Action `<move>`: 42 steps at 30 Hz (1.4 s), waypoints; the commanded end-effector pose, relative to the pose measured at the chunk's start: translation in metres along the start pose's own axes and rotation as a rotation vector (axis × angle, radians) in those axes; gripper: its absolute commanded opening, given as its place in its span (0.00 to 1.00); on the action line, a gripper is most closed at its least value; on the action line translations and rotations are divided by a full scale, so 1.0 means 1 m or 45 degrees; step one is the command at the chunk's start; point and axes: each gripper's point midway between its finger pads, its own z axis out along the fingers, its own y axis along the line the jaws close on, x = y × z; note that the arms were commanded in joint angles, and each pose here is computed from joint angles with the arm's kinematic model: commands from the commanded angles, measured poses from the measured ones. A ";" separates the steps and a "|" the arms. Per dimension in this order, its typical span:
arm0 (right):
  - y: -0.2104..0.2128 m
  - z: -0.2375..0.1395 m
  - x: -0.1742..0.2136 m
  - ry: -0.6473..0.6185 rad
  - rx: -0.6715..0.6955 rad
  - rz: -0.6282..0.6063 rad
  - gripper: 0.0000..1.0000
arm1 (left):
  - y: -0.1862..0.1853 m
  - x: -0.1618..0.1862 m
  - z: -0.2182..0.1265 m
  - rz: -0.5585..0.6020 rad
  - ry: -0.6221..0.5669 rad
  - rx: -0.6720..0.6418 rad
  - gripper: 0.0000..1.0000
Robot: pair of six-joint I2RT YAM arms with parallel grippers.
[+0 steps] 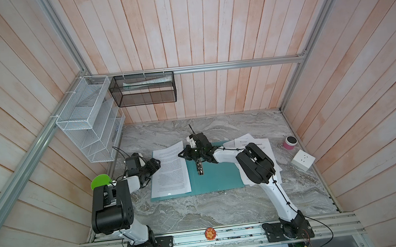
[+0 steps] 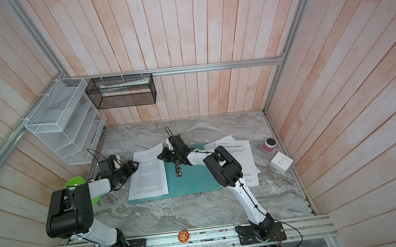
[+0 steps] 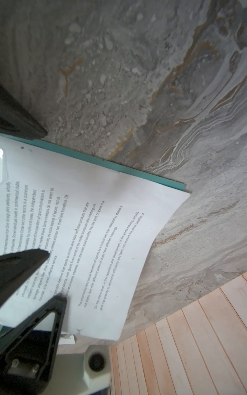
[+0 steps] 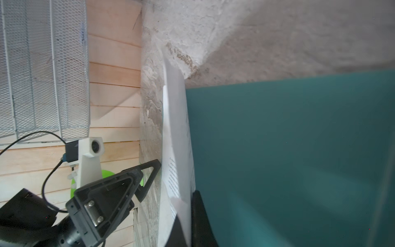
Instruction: Put the files into the folder
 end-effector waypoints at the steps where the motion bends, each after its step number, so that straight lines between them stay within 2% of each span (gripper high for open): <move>1: -0.013 0.002 0.004 0.113 0.003 -0.038 0.00 | 0.015 0.034 0.006 -0.056 0.150 -0.067 0.83; 9: -0.014 -0.007 -0.006 0.179 -0.030 -0.070 0.00 | 0.015 0.035 0.006 -0.055 0.151 -0.067 0.83; 20: -0.019 0.007 0.025 0.321 -0.072 -0.050 0.00 | 0.015 0.035 0.007 -0.050 0.155 -0.071 0.82; 21: -0.022 0.008 0.027 0.338 -0.068 -0.037 0.02 | 0.015 0.035 0.007 -0.050 0.155 -0.071 0.83; 22: -0.025 0.008 0.029 0.350 -0.058 -0.028 0.12 | 0.015 0.035 0.007 -0.050 0.155 -0.071 0.83; 24: -0.028 0.007 0.032 0.353 -0.037 -0.034 0.23 | 0.014 0.035 0.007 -0.048 0.156 -0.070 0.83; 26: -0.027 0.005 0.033 0.352 -0.036 -0.044 0.27 | 0.015 0.035 0.007 -0.050 0.157 -0.070 0.83; 27: -0.027 0.005 0.034 0.354 -0.034 -0.049 0.26 | 0.015 0.035 0.007 -0.050 0.156 -0.072 0.83; 29: -0.028 0.003 0.035 0.353 -0.025 -0.053 0.00 | 0.015 0.035 0.007 -0.049 0.156 -0.071 0.83; 42: -0.014 -0.021 0.032 0.311 -0.081 -0.029 0.00 | 0.014 0.035 0.007 -0.048 0.153 -0.069 0.83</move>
